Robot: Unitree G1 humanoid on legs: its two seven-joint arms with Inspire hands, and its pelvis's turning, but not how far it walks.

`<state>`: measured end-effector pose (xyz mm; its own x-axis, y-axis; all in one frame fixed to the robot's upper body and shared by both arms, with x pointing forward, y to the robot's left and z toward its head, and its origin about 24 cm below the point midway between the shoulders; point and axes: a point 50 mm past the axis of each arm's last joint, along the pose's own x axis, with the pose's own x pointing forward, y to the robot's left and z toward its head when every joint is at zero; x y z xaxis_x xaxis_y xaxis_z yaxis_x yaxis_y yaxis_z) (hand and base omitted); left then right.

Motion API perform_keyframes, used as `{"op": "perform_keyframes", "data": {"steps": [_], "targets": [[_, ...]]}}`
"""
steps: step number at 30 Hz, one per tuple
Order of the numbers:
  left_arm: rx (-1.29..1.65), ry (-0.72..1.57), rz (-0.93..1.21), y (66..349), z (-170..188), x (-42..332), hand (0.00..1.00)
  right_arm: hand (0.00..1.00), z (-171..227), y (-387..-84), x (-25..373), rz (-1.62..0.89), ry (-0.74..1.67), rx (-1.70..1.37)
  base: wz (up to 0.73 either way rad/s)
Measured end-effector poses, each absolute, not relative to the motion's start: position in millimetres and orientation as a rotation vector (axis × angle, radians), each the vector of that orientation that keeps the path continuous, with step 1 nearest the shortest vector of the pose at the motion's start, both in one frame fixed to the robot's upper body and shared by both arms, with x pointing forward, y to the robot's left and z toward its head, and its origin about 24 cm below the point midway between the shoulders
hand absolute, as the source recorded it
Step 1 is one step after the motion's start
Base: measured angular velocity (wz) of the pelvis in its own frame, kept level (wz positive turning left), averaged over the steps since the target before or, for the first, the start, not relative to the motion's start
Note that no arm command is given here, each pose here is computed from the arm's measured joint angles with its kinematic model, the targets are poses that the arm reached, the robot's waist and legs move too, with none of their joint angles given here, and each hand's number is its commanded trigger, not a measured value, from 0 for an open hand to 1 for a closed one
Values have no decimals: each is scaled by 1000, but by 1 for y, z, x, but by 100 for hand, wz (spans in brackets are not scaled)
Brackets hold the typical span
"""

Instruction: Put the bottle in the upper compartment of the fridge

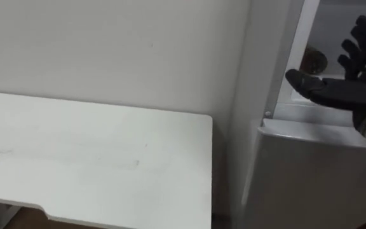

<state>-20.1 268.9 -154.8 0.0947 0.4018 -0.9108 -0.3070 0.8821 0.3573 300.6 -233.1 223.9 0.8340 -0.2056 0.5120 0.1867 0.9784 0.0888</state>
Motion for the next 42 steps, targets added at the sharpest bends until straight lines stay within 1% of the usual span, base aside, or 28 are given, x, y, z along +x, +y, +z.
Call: {"op": "perform_keyframes", "data": {"steps": [4,10,17,23,26,32,42], "targets": [[81,1379,521,267,-155,-19,0,0,235,-226,288,-187,-615,46,-9],[63,1385,514,261,-158,-19,0,0,238,-214,278,-183,-682,65,-12],[59,1367,511,260,-159,-12,0,0,242,-208,263,-158,-739,78,-9],[52,1352,491,257,-160,-9,0,0,233,-197,245,-100,-754,140,-8],[52,1371,480,254,-161,-13,0,0,225,-194,238,-62,-738,145,-6],[44,1362,454,246,-163,-12,0,0,204,-198,233,-24,-650,159,-5],[-16,1331,476,245,-163,-11,0,0,174,-220,219,-151,-532,170,-7]]}}
